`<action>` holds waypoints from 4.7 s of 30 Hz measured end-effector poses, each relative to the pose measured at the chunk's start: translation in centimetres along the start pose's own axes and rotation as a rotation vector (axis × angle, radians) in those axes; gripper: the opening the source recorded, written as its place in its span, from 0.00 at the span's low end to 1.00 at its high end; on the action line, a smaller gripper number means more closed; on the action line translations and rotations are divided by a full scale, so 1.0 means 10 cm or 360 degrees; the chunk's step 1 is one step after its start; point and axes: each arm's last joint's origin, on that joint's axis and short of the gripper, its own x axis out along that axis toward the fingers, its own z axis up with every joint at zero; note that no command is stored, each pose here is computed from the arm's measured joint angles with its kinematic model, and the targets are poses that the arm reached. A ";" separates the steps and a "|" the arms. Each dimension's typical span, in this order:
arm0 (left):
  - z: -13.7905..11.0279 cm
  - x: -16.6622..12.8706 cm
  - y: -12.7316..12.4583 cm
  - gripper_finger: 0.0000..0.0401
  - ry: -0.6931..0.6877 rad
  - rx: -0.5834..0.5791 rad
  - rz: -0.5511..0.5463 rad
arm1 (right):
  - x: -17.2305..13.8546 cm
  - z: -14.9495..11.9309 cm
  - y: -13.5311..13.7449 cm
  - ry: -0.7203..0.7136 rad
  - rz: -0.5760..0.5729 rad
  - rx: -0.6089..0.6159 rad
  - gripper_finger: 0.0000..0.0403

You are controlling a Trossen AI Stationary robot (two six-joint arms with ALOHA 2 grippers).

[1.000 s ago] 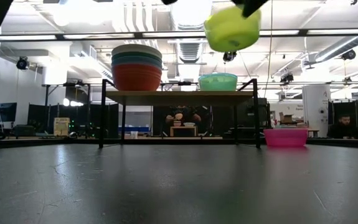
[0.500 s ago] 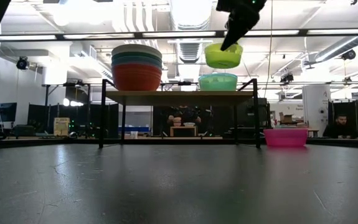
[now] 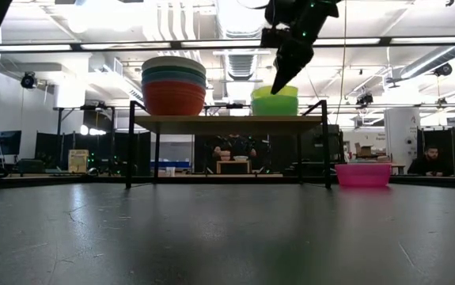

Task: Place and stack bowls onto a shelf
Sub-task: Stack the green bowl on top of the small blue bowl on the shelf, then stack the pink bowl on top of the green bowl on the shelf

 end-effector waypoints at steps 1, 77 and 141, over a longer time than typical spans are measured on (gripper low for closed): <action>0.00 -0.01 0.00 0.31 -0.0001 0.0000 0.0000 | 0.02 0.00 0.00 0.0011 0.0006 0.0000 0.02; -0.30 -0.23 -0.60 0.31 0.0102 0.0132 0.0327 | 0.24 -1.46 0.66 0.0625 0.0023 0.0730 0.35; -0.33 -0.31 -0.61 0.31 0.0088 0.0178 0.0399 | 0.74 -1.99 0.41 0.0724 -0.0148 0.1323 0.02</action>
